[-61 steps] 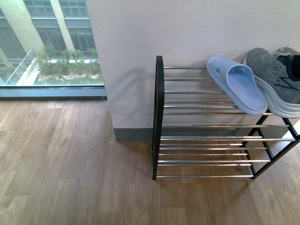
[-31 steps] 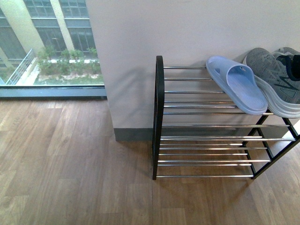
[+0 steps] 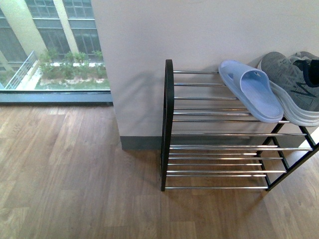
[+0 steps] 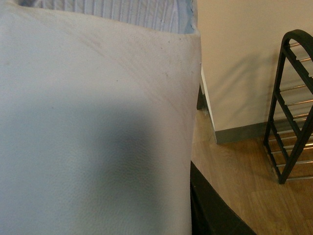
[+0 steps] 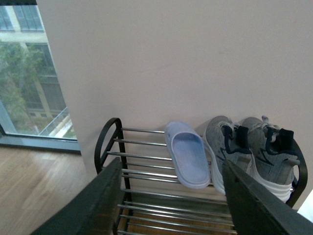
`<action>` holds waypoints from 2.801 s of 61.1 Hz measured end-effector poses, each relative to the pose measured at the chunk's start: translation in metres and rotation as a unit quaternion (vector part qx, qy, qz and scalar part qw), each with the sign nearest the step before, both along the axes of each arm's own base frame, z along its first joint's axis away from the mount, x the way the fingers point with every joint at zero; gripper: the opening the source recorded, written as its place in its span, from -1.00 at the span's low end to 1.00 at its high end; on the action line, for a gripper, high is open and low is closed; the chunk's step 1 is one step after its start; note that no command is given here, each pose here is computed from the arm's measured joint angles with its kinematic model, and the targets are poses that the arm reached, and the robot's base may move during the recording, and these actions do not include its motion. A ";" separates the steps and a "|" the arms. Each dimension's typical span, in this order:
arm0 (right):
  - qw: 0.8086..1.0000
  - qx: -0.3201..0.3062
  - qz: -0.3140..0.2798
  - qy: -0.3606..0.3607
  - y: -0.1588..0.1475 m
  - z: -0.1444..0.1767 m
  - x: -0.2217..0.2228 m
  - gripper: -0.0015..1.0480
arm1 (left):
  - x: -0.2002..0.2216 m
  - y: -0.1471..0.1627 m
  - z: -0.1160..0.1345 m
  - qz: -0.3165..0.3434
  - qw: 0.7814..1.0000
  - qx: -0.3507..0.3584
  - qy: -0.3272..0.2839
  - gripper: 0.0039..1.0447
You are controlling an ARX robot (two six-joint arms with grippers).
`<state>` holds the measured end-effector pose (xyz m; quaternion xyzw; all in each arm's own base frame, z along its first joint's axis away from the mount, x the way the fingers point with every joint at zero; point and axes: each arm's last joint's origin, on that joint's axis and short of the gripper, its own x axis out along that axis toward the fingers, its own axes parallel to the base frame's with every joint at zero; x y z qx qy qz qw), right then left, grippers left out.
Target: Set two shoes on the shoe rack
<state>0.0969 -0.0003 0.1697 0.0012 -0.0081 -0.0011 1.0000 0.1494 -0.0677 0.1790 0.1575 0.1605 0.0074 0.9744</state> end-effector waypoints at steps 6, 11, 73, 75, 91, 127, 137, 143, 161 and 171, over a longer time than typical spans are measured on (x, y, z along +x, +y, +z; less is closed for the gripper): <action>1.000 0.000 0.001 0.000 0.000 0.000 0.000 0.49 | 0.000 0.000 0.000 0.003 1.000 0.000 -0.001 -0.97; 1.000 0.000 0.001 0.000 0.000 0.000 0.000 0.75 | 0.000 0.000 0.000 0.002 1.000 0.000 -0.001 -0.97; 1.000 0.000 0.000 0.000 0.000 0.000 0.000 0.82 | 0.000 0.000 0.000 0.000 1.000 -0.001 0.000 -0.97; 1.000 0.000 0.000 0.000 0.000 0.000 0.000 0.82 | 0.001 0.000 -0.001 0.010 1.000 -0.021 0.012 -0.97; 1.000 0.000 0.000 0.000 0.000 0.000 0.000 0.82 | 0.060 -0.033 -0.007 0.054 0.961 -0.255 0.090 -0.97; 1.000 0.000 0.000 0.000 0.000 0.000 0.000 0.82 | 0.185 -0.106 -0.083 0.051 0.918 -0.300 0.253 -0.97; 1.000 0.000 0.000 0.000 0.000 0.000 0.000 0.82 | 0.211 -0.114 -0.097 0.049 0.919 -0.286 0.268 -0.97; 1.000 0.000 0.000 0.000 0.000 0.000 0.000 0.82 | 0.224 -0.118 -0.101 0.043 0.919 -0.280 0.273 -0.97; 1.000 0.000 0.000 0.000 0.000 0.000 0.000 0.82 | 0.247 -0.122 -0.114 0.033 0.926 -0.243 0.287 -0.97; 1.000 0.000 0.000 0.000 0.000 0.000 0.000 0.82 | 0.251 -0.126 -0.117 0.019 0.928 -0.236 0.289 -0.97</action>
